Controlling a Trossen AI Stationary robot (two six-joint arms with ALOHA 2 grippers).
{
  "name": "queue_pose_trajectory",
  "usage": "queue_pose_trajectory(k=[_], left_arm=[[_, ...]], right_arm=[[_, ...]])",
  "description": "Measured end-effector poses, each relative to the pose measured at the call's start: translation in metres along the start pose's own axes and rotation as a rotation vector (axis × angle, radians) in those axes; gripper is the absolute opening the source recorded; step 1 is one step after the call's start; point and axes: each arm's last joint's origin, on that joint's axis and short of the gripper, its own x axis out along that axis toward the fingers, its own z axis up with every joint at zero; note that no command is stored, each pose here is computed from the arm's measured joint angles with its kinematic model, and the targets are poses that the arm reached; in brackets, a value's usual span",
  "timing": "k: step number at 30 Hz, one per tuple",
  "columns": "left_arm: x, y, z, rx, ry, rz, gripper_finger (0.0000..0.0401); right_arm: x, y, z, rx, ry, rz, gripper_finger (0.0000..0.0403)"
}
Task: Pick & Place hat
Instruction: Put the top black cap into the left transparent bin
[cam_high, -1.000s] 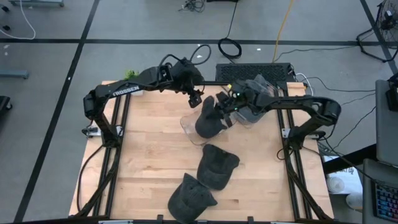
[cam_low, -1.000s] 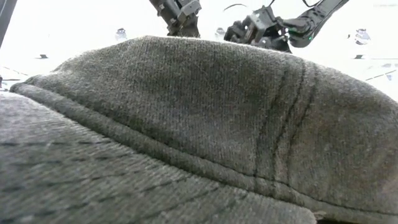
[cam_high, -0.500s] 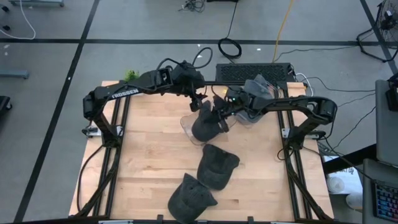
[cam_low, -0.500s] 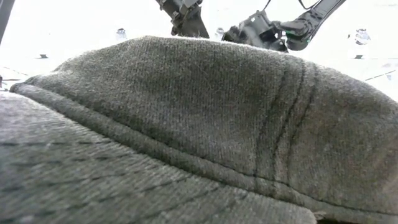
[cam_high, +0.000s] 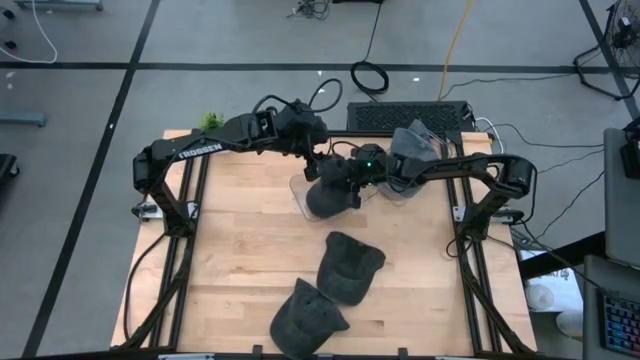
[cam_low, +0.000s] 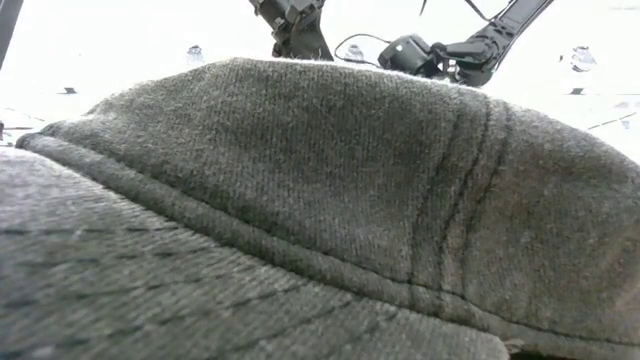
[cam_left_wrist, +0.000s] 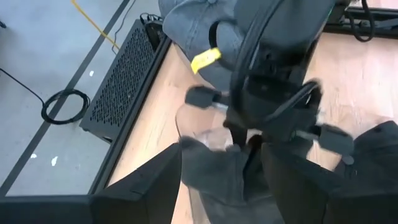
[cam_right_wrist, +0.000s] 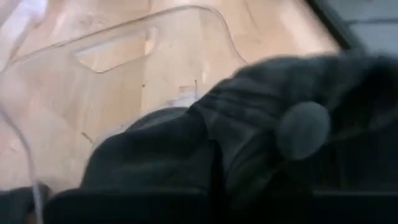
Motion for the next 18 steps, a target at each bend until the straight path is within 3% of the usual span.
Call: queue_pose_trajectory(k=[12, 18], left_arm=[[0.0, 0.0, -0.001, 0.0, 0.016, 0.0, 0.0232], [0.0, 0.0, -0.001, -0.005, 0.016, 0.001, 0.0232]], right_arm=[[-0.026, 0.016, 0.026, -0.107, -0.116, 0.013, 0.0212], [-0.044, 0.016, 0.037, -0.112, -0.155, -0.05, 0.0257]])
